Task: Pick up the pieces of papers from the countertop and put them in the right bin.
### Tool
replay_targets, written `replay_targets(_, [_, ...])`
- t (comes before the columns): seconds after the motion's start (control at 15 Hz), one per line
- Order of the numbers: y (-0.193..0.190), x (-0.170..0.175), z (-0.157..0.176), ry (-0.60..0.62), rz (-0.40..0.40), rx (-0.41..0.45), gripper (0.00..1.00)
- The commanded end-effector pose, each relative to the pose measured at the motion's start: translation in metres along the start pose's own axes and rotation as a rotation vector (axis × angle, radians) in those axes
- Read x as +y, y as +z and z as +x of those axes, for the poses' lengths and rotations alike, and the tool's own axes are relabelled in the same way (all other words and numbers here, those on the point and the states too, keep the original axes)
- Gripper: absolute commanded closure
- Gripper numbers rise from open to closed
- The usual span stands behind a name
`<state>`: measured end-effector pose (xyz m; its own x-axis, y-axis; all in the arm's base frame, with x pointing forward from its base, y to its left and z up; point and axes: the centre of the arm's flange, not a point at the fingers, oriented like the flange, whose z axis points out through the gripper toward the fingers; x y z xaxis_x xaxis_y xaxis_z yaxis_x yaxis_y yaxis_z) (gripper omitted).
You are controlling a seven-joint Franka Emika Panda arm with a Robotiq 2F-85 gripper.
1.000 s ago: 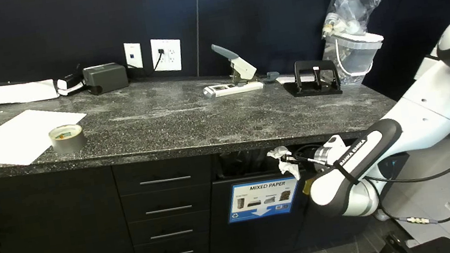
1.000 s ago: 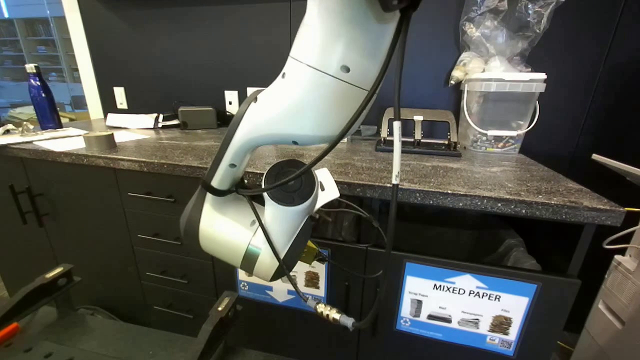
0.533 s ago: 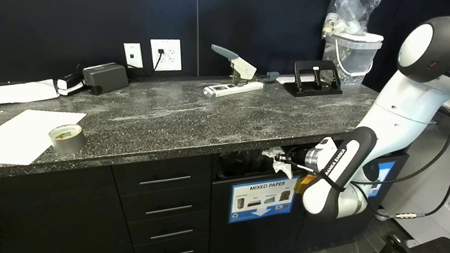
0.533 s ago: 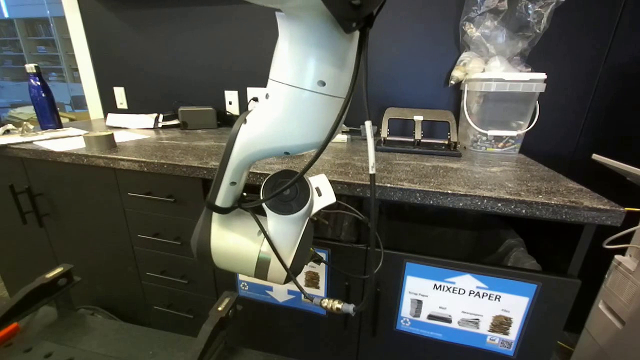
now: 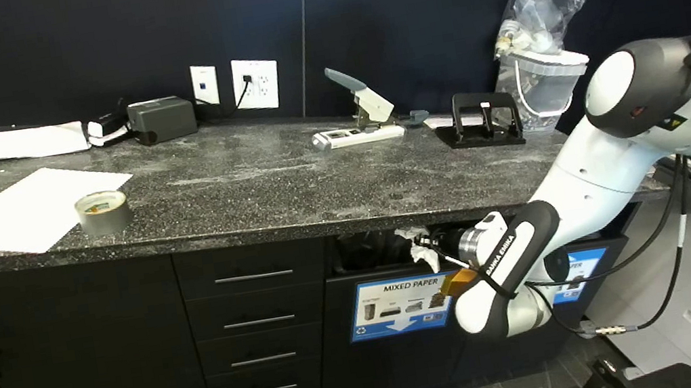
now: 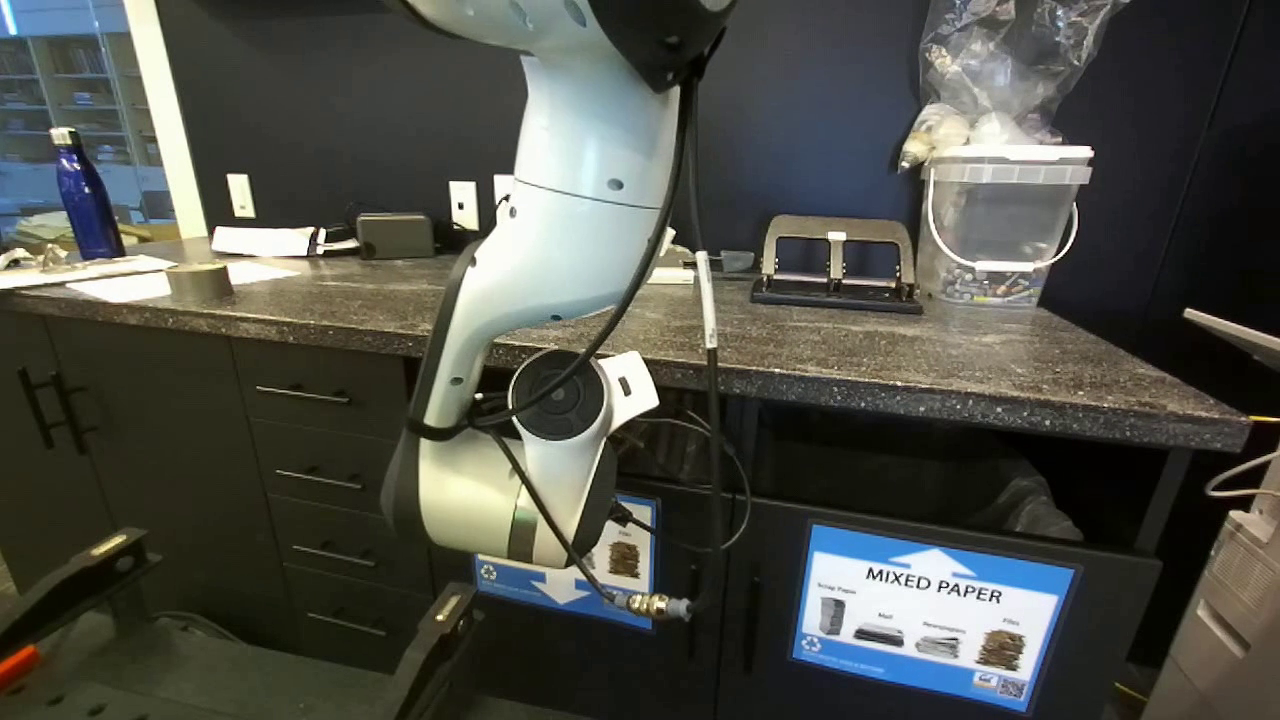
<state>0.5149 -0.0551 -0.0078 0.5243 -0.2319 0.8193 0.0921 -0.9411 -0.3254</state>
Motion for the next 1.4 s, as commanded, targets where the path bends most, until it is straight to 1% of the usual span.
replay_targets(0.0, [0.015, -0.005, -0.004, -0.008, 0.017, 0.044, 0.94])
replay_targets(0.2, [0.021, -0.012, -0.007, -0.03, 0.023, 0.034, 0.94])
replay_targets(0.27, [0.023, -0.014, -0.007, -0.051, 0.028, 0.015, 0.68])
replay_targets(0.33, [0.025, -0.016, -0.007, -0.074, 0.035, 0.002, 0.67])
replay_targets(0.4, [0.026, -0.017, -0.008, -0.076, 0.038, 0.002, 0.62])
replay_targets(0.67, [0.026, -0.025, -0.006, -0.102, 0.052, -0.009, 0.3])
replay_targets(0.87, [0.025, -0.03, -0.005, -0.13, 0.053, -0.018, 0.08])
replay_targets(0.93, [0.024, -0.031, -0.005, -0.16, 0.051, -0.028, 0.02])
replay_targets(1.0, [0.022, -0.033, -0.005, -0.176, 0.048, -0.029, 0.0])
replay_targets(1.07, [0.021, -0.034, -0.003, -0.195, 0.043, -0.047, 0.0])
replay_targets(1.2, [0.014, -0.033, -0.006, -0.24, 0.035, -0.108, 0.0])
replay_targets(1.33, [0.004, -0.036, -0.004, -0.29, 0.03, -0.142, 0.0])
